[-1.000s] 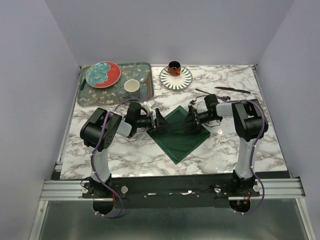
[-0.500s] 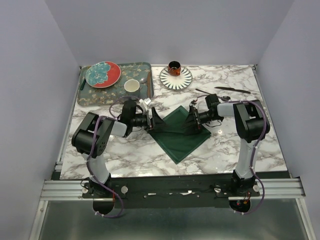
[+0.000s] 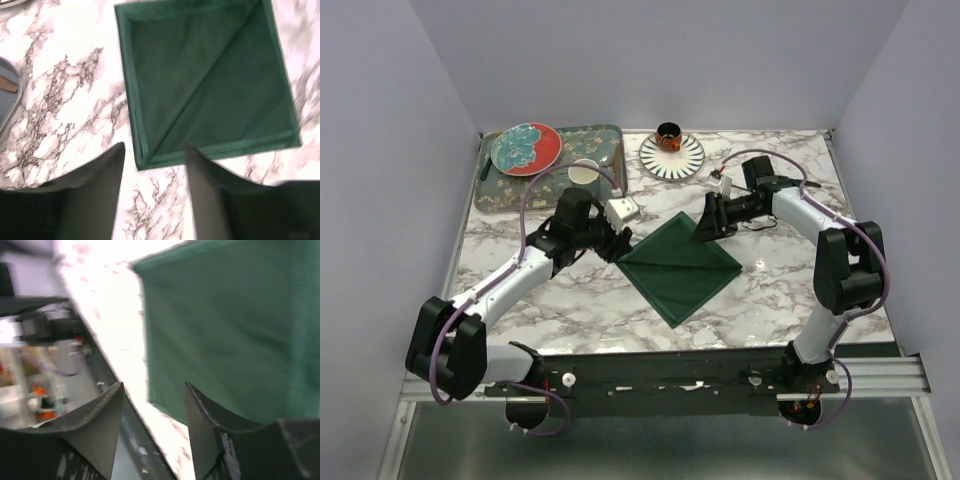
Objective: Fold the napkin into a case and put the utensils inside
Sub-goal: Smooth out the upper triangle-folded napkin at the center of the board, then pick up the upper triangle-folded napkin from the center of the board.
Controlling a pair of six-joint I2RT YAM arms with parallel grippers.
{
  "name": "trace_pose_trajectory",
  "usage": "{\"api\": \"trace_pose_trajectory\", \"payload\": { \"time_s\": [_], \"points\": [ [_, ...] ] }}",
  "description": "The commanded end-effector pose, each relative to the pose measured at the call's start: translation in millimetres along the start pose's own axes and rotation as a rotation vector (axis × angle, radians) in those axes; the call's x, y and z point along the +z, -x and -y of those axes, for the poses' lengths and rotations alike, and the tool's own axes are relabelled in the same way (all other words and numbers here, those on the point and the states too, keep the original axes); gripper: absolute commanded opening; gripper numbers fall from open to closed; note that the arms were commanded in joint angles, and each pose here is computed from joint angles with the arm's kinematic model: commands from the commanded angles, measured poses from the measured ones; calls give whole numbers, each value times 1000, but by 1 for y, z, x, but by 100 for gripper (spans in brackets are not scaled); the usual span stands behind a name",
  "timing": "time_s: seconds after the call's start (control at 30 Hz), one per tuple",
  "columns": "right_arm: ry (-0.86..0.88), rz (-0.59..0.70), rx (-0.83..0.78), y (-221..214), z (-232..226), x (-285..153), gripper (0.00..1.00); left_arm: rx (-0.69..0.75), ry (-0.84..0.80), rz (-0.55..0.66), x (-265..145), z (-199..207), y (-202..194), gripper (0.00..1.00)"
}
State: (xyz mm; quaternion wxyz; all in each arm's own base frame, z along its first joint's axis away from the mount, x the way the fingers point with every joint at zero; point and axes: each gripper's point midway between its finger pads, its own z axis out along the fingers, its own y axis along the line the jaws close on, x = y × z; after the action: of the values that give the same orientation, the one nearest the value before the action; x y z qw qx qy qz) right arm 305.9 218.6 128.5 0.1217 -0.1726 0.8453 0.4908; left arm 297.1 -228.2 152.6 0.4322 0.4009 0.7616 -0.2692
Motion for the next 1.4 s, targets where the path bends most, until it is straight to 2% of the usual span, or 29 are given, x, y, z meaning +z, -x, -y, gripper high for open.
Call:
{"api": "trace_pose_trajectory", "payload": {
  "time_s": [0.0, 0.03, 0.1, 0.17, 0.37, 0.5, 0.9, 1.1, 1.37],
  "points": [
    [-332, -41, -72, 7, 57, -12, 58, 383, -32, -204, -4, 20, -48, 39],
    [-356, -45, -80, 9, 62, -13, 58, 329, -39, -210, -1, 23, -49, 34],
    [-418, -56, -101, 15, 76, -16, 56, 251, -42, -226, 5, 24, -49, 34],
    [-460, -74, -114, 16, 87, -17, 53, 149, -51, -265, 12, 22, -50, 36],
    [-529, -144, -96, 6, 119, -13, 51, -59, -54, -276, 28, -2, -41, 38],
    [-531, -160, -91, 5, 126, -9, 52, -150, -49, -303, 38, -20, -41, 46],
    [-515, -217, -60, -14, 137, -2, 52, -182, -45, -352, 68, -43, -49, 50],
    [-505, -233, -56, -9, 140, 2, 52, -206, -60, -438, 66, -36, -82, 43],
    [-443, -273, -90, -13, 129, 20, 51, -246, -151, -530, 37, -2, -109, 30]
  ]
}}
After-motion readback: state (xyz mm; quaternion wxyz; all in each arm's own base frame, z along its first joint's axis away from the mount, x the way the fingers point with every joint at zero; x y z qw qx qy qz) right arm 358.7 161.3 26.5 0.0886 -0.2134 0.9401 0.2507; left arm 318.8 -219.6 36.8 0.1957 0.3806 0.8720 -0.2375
